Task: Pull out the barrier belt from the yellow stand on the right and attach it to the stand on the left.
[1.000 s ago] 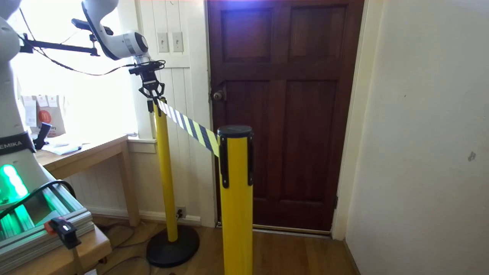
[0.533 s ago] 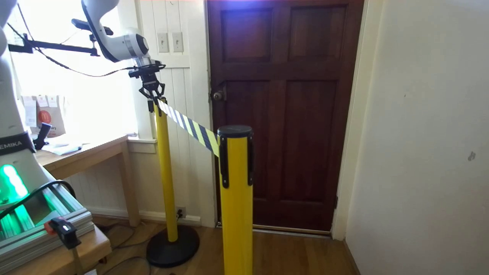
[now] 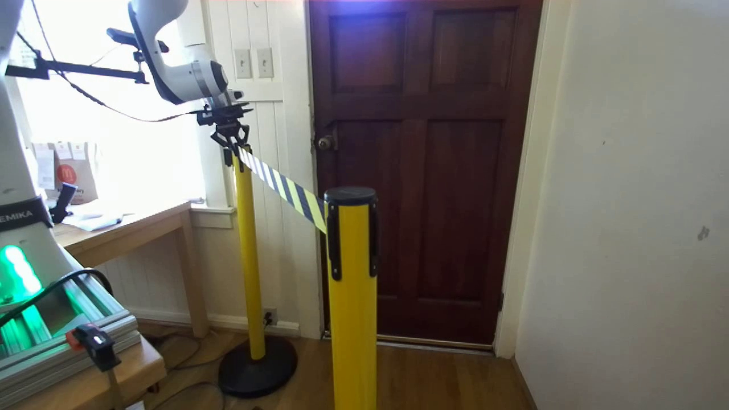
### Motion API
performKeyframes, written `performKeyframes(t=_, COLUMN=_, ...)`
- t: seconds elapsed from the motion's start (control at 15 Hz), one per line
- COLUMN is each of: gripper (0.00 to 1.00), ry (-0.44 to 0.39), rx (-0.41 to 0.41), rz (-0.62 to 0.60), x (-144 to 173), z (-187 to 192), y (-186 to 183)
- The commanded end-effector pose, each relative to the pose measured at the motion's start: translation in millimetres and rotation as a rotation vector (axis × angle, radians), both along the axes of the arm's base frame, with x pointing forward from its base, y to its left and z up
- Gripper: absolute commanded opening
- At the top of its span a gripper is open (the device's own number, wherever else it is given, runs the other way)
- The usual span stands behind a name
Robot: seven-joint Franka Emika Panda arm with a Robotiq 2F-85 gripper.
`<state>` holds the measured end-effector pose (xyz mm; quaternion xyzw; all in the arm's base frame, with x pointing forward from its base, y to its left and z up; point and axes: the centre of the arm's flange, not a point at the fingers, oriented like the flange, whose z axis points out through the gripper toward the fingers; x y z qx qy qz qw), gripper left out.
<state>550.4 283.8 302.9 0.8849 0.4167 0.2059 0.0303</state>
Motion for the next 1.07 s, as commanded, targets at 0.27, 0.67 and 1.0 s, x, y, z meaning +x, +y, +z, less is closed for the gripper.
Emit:
performKeyframes(t=0.27, gripper=0.44, ry=-0.111, rx=0.3, rz=0.138, x=-4.6, z=-46.6, y=-22.8)
performKeyframes(t=0.67, gripper=0.78, ry=-0.107, rx=0.358, rz=0.248, x=-9.3, z=-47.7, y=-32.8)
performKeyframes(t=1.0, gripper=1.0, ry=-0.071, rx=0.32, rz=0.285, x=-16.0, z=-22.2, y=-30.2)
